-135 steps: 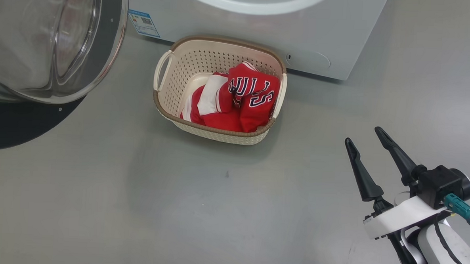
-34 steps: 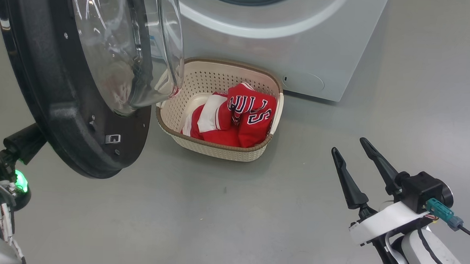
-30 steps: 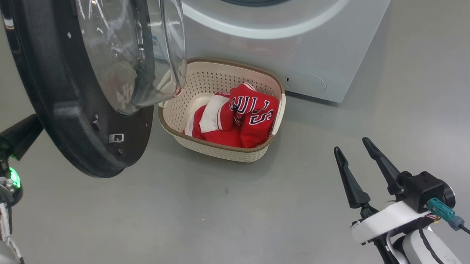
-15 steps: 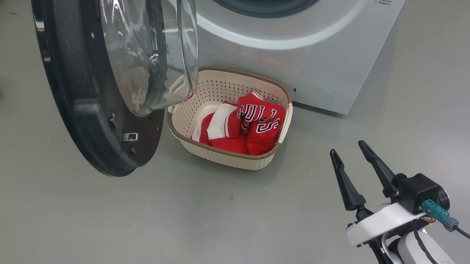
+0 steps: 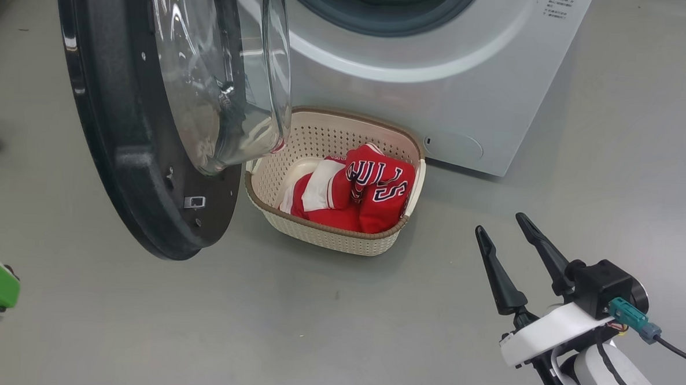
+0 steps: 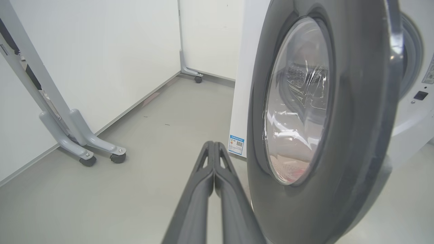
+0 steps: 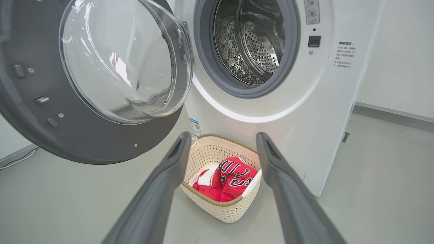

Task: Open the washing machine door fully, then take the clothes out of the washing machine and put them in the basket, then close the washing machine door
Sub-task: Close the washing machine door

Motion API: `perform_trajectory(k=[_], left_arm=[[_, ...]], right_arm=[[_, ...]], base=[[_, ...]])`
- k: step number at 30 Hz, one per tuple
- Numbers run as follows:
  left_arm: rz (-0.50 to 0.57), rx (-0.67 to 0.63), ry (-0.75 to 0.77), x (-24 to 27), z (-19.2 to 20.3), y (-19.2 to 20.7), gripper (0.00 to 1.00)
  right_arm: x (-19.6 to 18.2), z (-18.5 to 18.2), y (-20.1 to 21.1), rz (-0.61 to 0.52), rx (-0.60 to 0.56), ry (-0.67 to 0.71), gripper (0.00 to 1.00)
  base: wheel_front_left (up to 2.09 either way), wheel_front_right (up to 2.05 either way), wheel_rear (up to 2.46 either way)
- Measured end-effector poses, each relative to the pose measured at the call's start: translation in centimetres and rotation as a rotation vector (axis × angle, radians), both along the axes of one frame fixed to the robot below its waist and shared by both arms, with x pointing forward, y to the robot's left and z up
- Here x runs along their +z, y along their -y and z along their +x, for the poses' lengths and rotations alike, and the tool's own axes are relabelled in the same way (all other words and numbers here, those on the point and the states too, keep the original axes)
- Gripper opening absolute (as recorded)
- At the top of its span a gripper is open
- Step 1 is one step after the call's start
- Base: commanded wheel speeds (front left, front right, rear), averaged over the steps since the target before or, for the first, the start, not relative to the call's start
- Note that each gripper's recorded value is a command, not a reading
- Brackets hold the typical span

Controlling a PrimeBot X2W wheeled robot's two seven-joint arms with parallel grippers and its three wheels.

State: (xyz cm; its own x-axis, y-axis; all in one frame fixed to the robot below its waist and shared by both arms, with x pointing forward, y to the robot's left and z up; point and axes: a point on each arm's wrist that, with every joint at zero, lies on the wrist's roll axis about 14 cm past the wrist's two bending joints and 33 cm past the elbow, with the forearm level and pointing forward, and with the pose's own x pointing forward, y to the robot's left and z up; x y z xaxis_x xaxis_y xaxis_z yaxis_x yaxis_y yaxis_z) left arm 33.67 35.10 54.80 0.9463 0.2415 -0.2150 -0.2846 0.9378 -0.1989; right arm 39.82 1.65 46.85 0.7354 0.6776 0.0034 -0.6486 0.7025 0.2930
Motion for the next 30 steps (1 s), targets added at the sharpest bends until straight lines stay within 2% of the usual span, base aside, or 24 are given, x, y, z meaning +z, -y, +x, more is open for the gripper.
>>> perform_trajectory(k=[15, 16, 18, 19, 20, 30], left_arm=[[0.131, -0.022, 0.142, -0.9, -2.4, 2.5, 0.0], [0.131, -0.017, 0.157, -1.0, -2.6, 2.6, 0.11], [0.137, -0.011, 0.182, -0.8, -2.8, 2.6, 0.45], [0.141, -0.009, 0.197, -0.7, -2.8, 2.6, 0.92], [0.149, -0.008, 0.206, -0.6, -2.8, 2.6, 1.0], [0.141, -0.015, 0.222, -1.9, -3.0, 3.3, 1.0]], right_arm=[[0.6, -0.7, -0.3, 0.007, 0.001, 0.007, 1.0], [0.6, -0.8, -0.2, 0.007, -0.001, 0.008, 1.0], [0.6, -0.9, -0.1, 0.006, -0.003, 0.006, 1.0], [0.6, -0.9, -0.1, 0.006, -0.003, 0.005, 1.0], [0.5, -0.9, -0.1, 0.006, -0.004, 0.004, 1.0], [0.1, -0.7, 0.3, 0.006, -0.019, -0.008, 1.0]], base=[[0.0, 0.0, 0.0], [0.0, 0.0, 0.0], [0.0, 0.0, 0.0], [0.0, 0.0, 0.0], [0.0, 0.0, 0.0], [0.0, 0.0, 0.0]])
